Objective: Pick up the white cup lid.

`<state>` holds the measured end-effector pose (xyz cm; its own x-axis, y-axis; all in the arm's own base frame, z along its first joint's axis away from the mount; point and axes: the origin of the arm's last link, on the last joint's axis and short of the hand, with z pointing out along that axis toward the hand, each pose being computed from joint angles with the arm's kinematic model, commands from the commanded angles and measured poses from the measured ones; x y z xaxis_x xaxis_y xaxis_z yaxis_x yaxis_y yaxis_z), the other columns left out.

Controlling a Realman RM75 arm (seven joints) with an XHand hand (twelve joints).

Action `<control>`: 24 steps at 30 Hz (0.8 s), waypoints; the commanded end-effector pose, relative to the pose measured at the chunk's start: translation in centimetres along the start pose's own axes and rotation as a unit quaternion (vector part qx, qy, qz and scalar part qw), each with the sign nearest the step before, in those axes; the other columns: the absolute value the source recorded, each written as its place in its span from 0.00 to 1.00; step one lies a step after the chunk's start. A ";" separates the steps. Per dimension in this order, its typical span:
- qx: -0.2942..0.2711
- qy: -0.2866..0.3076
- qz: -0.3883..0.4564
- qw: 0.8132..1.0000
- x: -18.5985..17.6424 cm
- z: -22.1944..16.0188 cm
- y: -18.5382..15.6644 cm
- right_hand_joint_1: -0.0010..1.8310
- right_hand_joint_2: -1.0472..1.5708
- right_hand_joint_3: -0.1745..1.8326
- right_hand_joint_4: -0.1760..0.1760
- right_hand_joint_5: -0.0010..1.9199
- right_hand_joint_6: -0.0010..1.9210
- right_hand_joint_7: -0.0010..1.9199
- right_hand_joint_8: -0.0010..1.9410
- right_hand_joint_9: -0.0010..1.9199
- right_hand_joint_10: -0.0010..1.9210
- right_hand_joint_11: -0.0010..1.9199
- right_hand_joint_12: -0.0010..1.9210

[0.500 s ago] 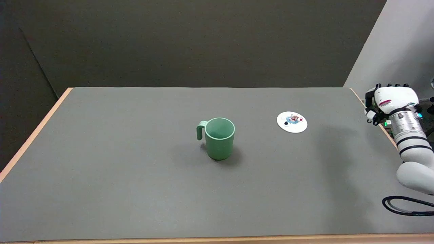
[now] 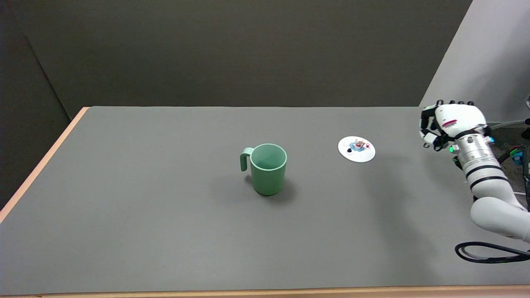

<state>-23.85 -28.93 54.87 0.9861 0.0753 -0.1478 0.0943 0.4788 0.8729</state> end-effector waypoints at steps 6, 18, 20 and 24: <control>0.080 -0.009 0.079 0.994 0.6 -0.2 -7.7 0.52 0.81 0.20 1.00 0.44 0.63 0.58 0.24 0.57 0.26 0.44 0.56; 0.123 0.003 0.085 0.989 1.2 1.1 -11.8 0.52 0.81 0.20 1.00 0.43 0.63 0.57 0.24 0.57 0.26 0.43 0.57; 0.124 0.005 0.084 0.989 1.2 1.3 -12.1 0.52 0.81 0.20 1.00 0.43 0.63 0.57 0.24 0.57 0.26 0.43 0.57; 0.127 0.002 0.085 0.988 0.9 1.5 -12.8 0.52 0.81 0.20 1.00 0.43 0.64 0.57 0.24 0.57 0.26 0.43 0.57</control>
<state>-23.94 -33.38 47.64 0.9916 0.1292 -0.0101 -0.0302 0.3065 0.9514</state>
